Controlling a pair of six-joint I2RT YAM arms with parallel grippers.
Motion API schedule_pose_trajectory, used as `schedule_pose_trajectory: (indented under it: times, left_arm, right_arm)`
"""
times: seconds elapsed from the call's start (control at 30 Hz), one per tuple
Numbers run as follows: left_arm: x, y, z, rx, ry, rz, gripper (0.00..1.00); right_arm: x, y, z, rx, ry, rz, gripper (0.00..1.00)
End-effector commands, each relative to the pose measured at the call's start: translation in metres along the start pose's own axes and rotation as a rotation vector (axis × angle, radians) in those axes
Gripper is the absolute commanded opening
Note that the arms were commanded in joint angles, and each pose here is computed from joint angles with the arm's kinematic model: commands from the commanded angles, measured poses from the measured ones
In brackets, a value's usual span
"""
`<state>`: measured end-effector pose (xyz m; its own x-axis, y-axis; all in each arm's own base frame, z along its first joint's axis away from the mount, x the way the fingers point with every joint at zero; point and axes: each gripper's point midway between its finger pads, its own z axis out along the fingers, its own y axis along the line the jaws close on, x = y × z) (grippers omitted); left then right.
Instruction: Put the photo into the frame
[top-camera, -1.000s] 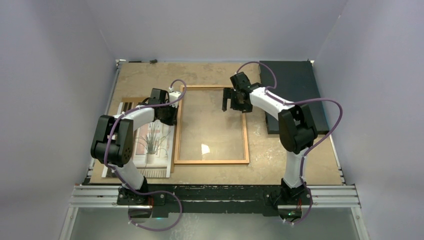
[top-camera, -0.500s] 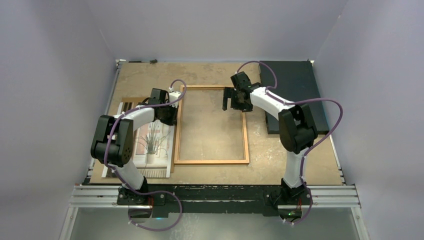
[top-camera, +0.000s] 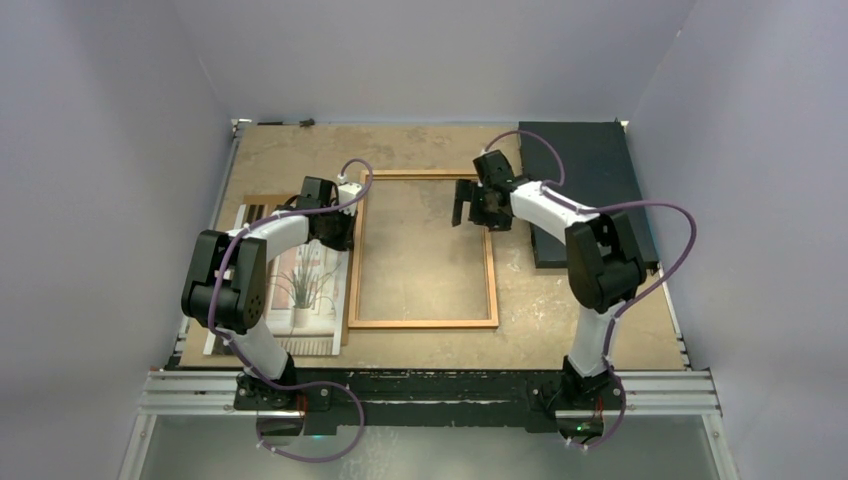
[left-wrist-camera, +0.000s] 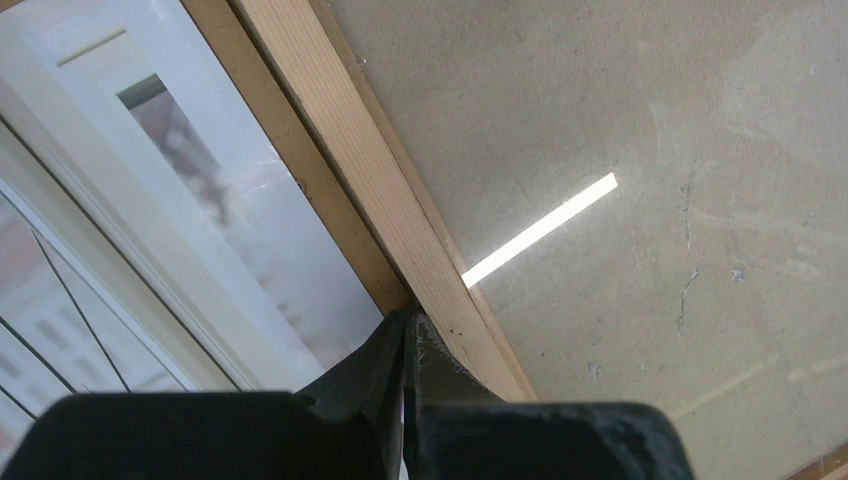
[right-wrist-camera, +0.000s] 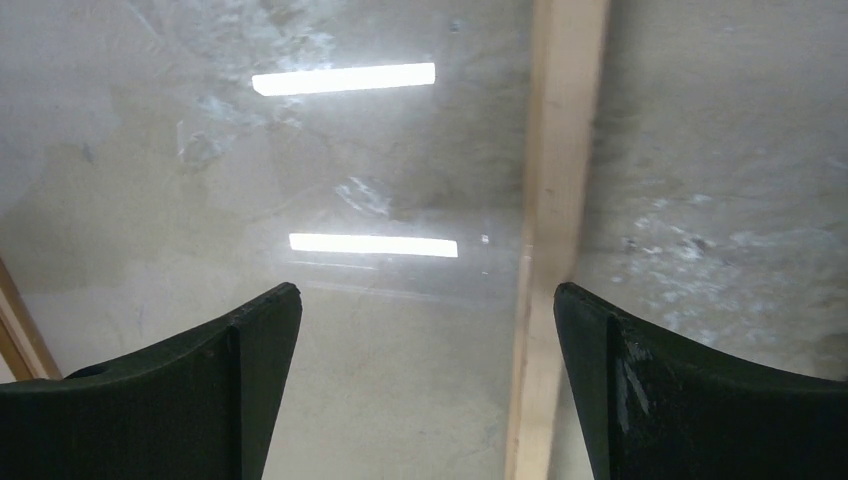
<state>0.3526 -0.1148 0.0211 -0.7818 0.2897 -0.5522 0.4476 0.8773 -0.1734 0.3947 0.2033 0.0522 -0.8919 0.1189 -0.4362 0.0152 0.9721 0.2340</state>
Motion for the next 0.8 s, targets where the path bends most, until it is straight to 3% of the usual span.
schedule_pose_trajectory:
  times: [0.0,0.43,0.77]
  left_arm:
    - [0.023,-0.012,0.004,0.056,0.070,-0.004,0.00]
    - [0.020,-0.015,0.010,0.084,0.070,-0.007,0.00]
    - [0.005,-0.020,0.018,0.101,0.055,0.003,0.00]
  right_arm:
    - [-0.011,-0.024,-0.016,-0.028,-0.042,0.097,0.99]
    - [-0.010,-0.014,-0.009,-0.210,-0.008,0.142,0.99]
    - [-0.033,-0.009,-0.007,-0.226,-0.023,0.153,0.99]
